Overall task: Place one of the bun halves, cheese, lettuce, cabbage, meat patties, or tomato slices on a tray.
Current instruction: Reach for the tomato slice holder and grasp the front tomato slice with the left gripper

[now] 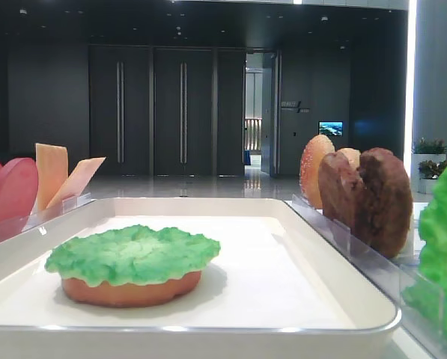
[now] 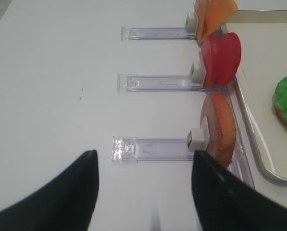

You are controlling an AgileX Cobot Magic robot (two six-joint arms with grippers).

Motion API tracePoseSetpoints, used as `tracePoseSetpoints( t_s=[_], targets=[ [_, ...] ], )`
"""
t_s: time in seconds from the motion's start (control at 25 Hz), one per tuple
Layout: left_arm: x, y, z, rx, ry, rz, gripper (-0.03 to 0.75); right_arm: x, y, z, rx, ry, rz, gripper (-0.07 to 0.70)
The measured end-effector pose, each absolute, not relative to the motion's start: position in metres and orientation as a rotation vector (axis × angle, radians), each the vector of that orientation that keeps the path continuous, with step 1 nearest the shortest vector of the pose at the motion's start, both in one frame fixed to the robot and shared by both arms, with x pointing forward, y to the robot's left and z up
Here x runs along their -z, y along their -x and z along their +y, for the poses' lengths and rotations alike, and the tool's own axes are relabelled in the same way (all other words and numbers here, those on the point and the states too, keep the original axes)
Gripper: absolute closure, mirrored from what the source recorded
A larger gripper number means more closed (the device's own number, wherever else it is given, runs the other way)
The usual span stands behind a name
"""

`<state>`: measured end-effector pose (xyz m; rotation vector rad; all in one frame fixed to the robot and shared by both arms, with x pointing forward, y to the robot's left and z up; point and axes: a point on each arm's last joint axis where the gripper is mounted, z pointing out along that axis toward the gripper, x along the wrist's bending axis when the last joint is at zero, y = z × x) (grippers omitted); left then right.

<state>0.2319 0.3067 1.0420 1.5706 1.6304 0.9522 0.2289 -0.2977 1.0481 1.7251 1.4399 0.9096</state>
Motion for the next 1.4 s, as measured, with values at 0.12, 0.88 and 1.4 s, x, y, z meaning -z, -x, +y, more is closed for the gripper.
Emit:
tracePoseSetpoints(
  t_s=[0.12, 0.88, 1.4],
  targets=[
    [-1.042, -0.232, 0.307, -0.952, -1.571, 1.63, 0.245, -1.048, -0.229, -0.298, -0.91, -1.725, 1.44, 0.092],
    [-1.042, -0.232, 0.306, -0.948, -1.569, 1.629, 0.245, -1.048, -0.229, -0.298, -0.91, -1.725, 1.44, 0.092],
    [-1.083, -0.281, 0.301, -0.723, -1.694, 1.775, 0.245, -1.048, -0.229, -0.298, -0.91, -1.725, 1.44, 0.092]
  ],
)
